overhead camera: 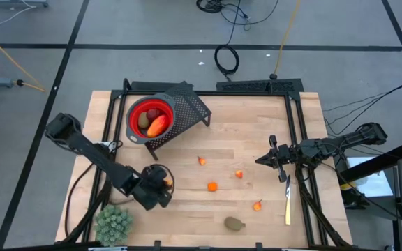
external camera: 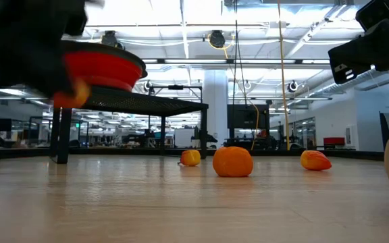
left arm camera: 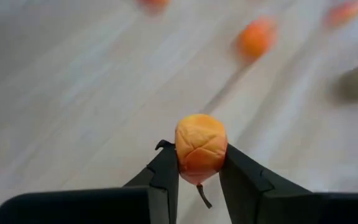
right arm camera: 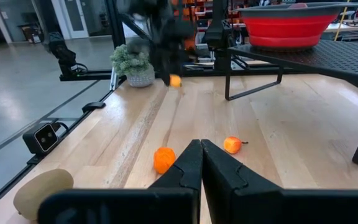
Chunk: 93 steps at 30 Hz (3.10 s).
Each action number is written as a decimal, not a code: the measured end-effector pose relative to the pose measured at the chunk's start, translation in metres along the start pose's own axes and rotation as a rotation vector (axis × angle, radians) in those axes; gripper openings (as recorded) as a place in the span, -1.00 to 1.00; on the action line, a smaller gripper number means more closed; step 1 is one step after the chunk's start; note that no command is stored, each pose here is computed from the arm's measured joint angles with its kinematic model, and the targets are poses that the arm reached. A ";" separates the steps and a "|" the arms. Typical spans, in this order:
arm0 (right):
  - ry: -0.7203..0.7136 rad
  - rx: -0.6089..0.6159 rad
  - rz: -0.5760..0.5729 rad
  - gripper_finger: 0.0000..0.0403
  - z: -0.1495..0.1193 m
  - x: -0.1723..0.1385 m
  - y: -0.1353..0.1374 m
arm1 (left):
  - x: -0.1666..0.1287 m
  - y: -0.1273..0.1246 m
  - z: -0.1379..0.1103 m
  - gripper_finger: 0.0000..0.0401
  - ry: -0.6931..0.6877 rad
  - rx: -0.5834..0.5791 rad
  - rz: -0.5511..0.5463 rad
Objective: Pick & Place Fruit
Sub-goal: Put the peach into the red strainer bowl on the shelf
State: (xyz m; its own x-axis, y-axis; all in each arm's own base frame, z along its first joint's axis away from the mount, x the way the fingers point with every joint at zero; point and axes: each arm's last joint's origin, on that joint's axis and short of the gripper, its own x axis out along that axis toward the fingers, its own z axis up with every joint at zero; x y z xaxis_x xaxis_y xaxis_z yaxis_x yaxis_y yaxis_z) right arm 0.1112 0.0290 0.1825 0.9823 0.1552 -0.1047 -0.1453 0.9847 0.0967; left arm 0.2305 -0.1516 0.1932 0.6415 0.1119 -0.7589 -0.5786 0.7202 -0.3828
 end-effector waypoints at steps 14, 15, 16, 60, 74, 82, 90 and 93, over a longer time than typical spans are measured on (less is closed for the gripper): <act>0.000 0.000 0.000 -1.00 0.000 0.000 0.000 | -0.059 -0.054 0.053 -0.56 -0.567 0.073 -0.538; 0.000 0.000 0.000 -1.00 0.000 0.000 0.000 | -0.063 -0.056 0.056 -0.56 -0.604 0.078 -0.567; 0.000 0.000 0.000 -1.00 0.000 0.000 0.000 | -0.066 -0.058 0.058 -0.56 -0.635 0.089 -0.594; 0.000 0.000 0.001 -1.00 0.000 0.000 0.000 | -0.094 -0.058 0.081 -0.56 -0.797 -0.680 -0.787; 0.000 0.000 0.001 -1.00 0.000 0.000 0.000 | -0.091 -0.056 0.081 -0.56 -0.821 -0.682 -0.725; 0.000 0.000 0.000 -1.00 0.000 0.000 0.000 | -0.077 -0.052 0.080 -0.56 -0.805 -0.601 -0.613; 0.000 -0.023 0.000 -1.00 0.000 0.000 0.000 | -0.055 -0.039 0.107 -0.56 -0.781 -0.494 -0.563; -0.001 -0.049 -0.003 -1.00 0.000 0.000 0.000 | -0.047 -0.030 0.123 -0.56 -0.769 -0.448 -0.554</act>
State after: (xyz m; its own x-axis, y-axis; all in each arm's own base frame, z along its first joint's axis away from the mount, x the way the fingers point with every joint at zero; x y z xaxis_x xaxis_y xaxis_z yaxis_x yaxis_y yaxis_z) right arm 0.1112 0.0289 0.1826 0.9829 0.1519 -0.1042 -0.1476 0.9879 0.0482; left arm 0.2799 -0.0942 0.3053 0.9300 0.3624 0.0615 -0.1391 0.5018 -0.8537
